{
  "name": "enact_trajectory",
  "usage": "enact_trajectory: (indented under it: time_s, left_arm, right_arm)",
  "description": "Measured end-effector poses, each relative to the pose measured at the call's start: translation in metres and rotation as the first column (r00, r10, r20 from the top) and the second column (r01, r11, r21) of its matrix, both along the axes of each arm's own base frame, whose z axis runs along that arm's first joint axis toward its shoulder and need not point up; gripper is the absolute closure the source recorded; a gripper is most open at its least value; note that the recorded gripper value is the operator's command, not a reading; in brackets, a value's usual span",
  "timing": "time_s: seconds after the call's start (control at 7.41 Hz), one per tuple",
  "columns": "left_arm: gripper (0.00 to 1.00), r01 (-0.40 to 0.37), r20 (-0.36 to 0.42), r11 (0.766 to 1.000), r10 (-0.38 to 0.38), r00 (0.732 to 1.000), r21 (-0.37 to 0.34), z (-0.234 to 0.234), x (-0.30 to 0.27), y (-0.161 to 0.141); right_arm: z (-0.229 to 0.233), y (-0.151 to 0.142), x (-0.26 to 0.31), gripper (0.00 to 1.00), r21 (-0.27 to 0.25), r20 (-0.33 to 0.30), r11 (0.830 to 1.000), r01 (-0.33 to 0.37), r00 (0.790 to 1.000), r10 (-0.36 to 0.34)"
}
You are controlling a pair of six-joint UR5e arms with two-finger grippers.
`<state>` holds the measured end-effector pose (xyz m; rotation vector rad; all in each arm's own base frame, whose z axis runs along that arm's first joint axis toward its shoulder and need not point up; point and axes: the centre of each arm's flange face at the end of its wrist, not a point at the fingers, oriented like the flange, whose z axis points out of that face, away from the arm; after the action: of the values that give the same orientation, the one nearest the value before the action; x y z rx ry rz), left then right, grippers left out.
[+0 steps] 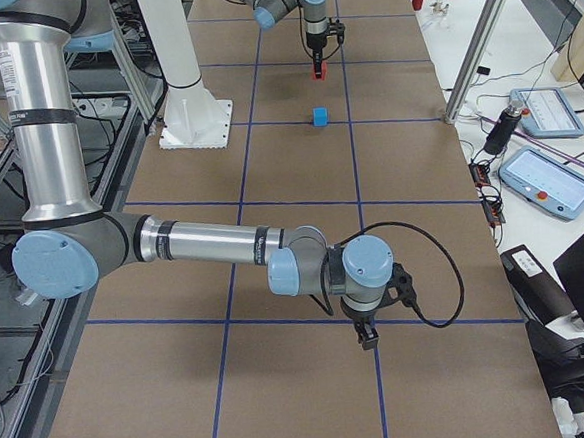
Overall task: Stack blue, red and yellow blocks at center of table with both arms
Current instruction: 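Carry the red cube with the left gripper above the blue cube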
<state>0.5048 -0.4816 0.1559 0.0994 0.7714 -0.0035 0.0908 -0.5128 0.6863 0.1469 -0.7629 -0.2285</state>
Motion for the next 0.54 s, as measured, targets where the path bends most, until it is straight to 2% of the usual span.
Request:
enact_trajectory:
  time_s: [0.27,0.54]
  left_arm:
    - [1.0,0.011,0.009,1.0,-0.011,1.0,-0.01,-0.035,0.045,-0.009]
    - [1.0,0.0,0.0,1.0,0.0,1.0,-0.002,-0.033,0.077,-0.015]
  right_arm:
    - [0.006,0.008,0.003,0.01,-0.025,-0.032,0.999,-0.022,0.999,0.021]
    - [0.008,0.009,0.004,0.01,-0.029,-0.042,0.999,-0.024,0.999,0.023]
